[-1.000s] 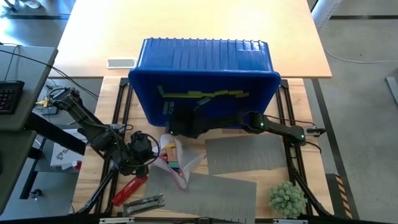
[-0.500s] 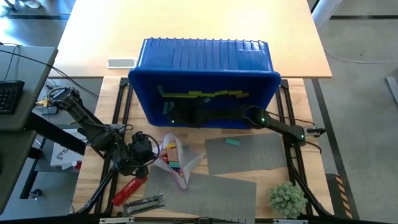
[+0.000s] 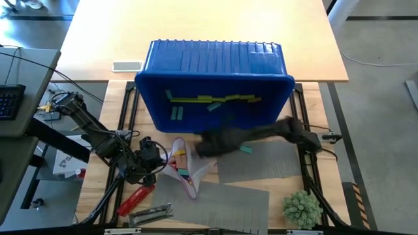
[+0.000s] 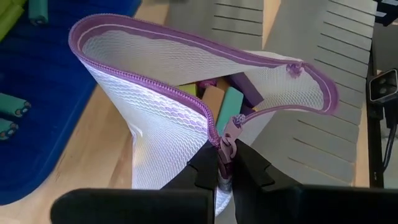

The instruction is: Sort blocks

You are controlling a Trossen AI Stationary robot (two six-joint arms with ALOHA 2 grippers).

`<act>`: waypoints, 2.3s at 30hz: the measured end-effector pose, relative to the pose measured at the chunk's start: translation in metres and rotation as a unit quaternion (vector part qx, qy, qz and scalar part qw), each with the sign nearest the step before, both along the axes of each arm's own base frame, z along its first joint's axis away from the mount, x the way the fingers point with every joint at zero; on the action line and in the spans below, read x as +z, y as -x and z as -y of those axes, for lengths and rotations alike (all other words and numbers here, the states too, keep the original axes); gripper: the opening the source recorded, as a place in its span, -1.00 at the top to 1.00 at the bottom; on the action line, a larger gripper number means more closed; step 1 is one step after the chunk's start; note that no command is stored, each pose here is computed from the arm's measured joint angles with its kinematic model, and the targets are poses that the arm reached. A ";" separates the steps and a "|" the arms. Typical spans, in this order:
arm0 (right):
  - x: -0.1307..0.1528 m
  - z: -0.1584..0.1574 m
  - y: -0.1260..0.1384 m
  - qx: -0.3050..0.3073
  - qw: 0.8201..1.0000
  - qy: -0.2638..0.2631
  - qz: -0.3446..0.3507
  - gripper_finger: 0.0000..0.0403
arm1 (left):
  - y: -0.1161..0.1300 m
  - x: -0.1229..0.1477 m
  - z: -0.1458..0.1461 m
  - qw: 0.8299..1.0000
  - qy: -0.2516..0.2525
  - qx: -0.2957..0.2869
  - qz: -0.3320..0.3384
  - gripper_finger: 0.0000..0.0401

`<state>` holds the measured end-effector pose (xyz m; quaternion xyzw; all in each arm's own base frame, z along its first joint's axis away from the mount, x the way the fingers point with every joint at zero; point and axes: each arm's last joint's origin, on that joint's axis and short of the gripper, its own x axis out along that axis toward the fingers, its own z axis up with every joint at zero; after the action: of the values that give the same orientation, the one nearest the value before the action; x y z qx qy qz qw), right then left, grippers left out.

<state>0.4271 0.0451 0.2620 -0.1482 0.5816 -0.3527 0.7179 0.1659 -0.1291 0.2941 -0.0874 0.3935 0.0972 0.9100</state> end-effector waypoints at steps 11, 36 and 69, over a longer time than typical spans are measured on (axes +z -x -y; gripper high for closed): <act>0.011 -0.047 0.108 0.124 0.963 -0.217 0.100 0.61 | -0.002 -0.001 0.002 1.000 0.018 -0.010 -0.007 1.00; -0.124 0.012 0.189 0.018 0.953 -0.197 0.228 -0.05 | -0.033 -0.012 0.012 0.999 -0.007 -0.026 0.019 1.00; -0.083 0.009 0.157 0.175 0.919 -0.218 0.277 0.58 | -0.036 -0.013 0.008 0.999 -0.011 -0.031 0.009 1.00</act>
<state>0.2703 0.0364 0.1794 0.0161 0.3866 -0.1125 0.9152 0.2018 -0.1367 0.2812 -0.0662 0.3866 0.0719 0.9170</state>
